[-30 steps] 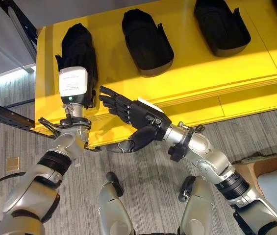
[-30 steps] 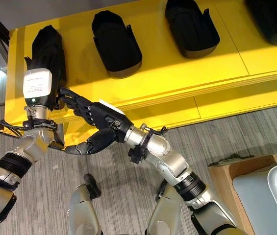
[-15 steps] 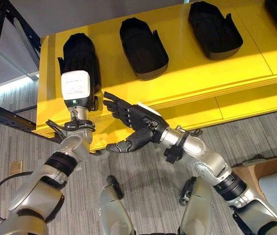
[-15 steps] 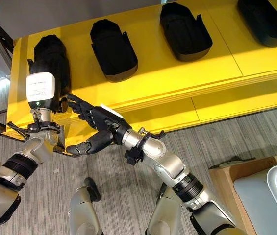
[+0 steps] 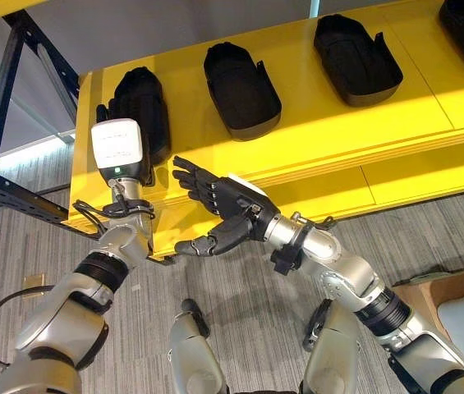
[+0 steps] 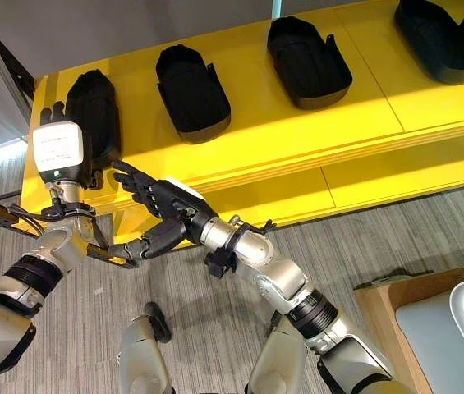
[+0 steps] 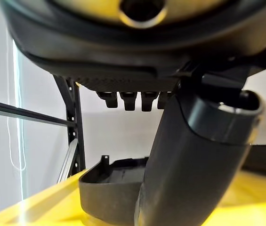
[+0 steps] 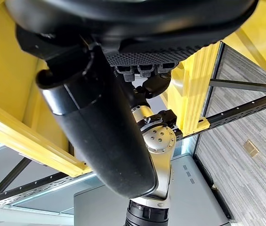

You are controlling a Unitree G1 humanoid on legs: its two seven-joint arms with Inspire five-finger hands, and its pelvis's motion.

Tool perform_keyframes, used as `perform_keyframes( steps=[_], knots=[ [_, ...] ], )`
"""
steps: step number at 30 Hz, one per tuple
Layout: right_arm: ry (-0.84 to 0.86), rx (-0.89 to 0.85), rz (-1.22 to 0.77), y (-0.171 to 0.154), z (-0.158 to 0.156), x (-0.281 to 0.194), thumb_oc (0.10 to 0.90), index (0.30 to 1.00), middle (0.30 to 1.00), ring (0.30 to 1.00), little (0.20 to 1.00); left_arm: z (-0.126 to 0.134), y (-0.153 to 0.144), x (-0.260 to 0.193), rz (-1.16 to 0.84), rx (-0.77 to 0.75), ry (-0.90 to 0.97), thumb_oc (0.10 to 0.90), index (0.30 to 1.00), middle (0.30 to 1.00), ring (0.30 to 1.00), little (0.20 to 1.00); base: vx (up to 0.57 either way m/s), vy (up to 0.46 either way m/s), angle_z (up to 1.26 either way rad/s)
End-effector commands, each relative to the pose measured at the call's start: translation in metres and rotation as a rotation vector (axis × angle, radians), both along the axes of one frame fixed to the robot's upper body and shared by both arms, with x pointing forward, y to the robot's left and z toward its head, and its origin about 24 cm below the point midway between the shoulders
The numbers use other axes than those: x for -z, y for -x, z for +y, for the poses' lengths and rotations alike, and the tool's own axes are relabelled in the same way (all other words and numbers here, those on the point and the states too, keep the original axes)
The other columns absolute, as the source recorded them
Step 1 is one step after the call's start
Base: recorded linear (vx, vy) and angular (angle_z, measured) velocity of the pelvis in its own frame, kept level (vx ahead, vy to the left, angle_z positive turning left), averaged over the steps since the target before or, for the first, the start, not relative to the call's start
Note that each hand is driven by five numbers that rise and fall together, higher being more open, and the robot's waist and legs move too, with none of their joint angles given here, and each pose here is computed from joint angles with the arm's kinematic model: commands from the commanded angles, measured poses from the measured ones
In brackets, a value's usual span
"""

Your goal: Move parts from the plastic box to the shelf.

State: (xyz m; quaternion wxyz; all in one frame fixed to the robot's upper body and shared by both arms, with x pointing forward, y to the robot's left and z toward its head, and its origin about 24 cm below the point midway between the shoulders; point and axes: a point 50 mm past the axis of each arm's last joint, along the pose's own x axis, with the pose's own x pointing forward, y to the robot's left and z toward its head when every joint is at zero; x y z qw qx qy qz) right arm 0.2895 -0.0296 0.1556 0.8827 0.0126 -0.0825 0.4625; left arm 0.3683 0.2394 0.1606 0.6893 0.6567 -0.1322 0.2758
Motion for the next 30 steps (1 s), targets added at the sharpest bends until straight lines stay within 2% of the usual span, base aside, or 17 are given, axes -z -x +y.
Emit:
perform_keyframes(
  steps=[1, 12, 22, 30],
  knots=[
    [-0.239, -0.086, -0.122, 0.006, 0.027, -0.051, 0.9, 1.0, 1.0, 1.0, 1.0, -0.009, -0.004, -0.056, -0.282, 0.05, -0.031, 0.9, 1.0, 1.0, 1.0, 1.0, 0.0, 0.0, 0.0],
    [-0.252, -0.08, -0.106, 0.006, 0.025, -0.048, 0.9, 1.0, 1.0, 1.0, 1.0, -0.021, 0.0, -0.063, -0.337, 0.135, -0.066, 0.9, 1.0, 1.0, 1.0, 1.0, 0.01, -0.007, -0.01],
    [-0.252, -0.084, -0.101, 0.006, 0.029, -0.048, 0.9, 1.0, 1.0, 1.0, 1.0, -0.03, -0.004, -0.065, -0.33, 0.13, -0.092, 0.9, 1.0, 1.0, 1.0, 1.0, 0.0, 0.0, 0.0],
    [-0.253, -0.088, -0.107, 0.006, 0.028, -0.05, 0.9, 1.0, 1.0, 1.0, 1.0, -0.029, -0.005, -0.07, -0.303, 0.097, -0.197, 0.9, 1.0, 1.0, 1.0, 1.0, 0.0, 0.0, 0.0]
  ],
)
